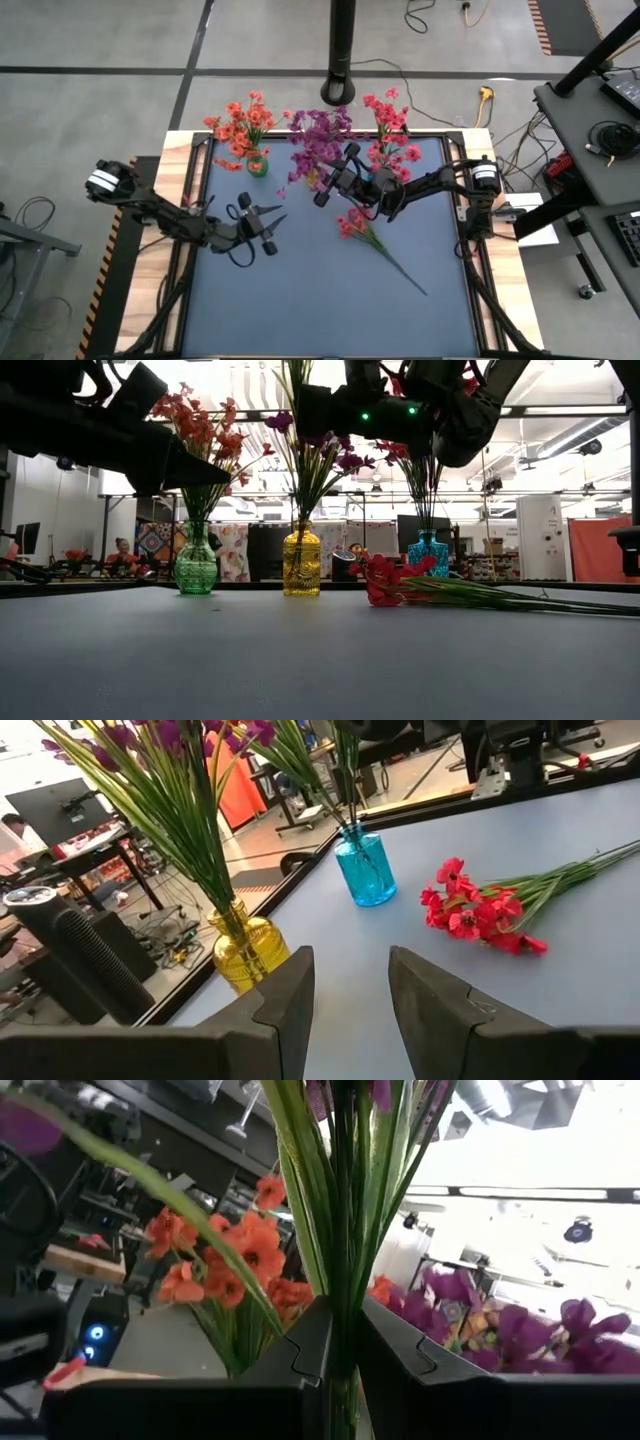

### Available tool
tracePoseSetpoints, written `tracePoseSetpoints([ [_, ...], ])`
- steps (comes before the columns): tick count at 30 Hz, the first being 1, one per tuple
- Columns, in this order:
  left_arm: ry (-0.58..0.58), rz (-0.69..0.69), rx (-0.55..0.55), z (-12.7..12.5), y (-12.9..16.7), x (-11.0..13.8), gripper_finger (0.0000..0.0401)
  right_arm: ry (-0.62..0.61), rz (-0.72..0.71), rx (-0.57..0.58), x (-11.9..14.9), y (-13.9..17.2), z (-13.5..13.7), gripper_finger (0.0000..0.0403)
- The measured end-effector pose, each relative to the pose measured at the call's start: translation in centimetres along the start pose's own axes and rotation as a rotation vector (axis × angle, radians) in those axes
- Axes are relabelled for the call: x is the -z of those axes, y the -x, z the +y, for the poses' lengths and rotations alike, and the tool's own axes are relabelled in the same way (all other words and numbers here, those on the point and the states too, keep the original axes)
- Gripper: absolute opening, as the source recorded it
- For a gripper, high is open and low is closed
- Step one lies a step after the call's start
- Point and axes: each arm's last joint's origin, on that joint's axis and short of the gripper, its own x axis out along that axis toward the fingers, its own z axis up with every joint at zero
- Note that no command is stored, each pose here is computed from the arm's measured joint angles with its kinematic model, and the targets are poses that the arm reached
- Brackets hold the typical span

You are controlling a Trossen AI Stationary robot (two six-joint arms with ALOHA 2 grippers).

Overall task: Sort flowers into vase by color
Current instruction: Put the violet flowers into the yellow vase

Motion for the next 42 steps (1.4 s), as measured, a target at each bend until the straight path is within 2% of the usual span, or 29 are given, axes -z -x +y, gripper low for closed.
tracePoseSetpoints([
  [27, 0.002, 0.011, -0.008, 0.1, -0.2, 0.3, 0.0115, 0.006, 0.012, -0.022, 1.0, -0.1, -0.4, 0.0034],
  [42, 0.003, 0.014, -0.007, 0.1, -0.2, 0.3, 0.0115, -0.095, 0.082, 0.048, 1.6, -0.2, -0.8, 0.0034],
])
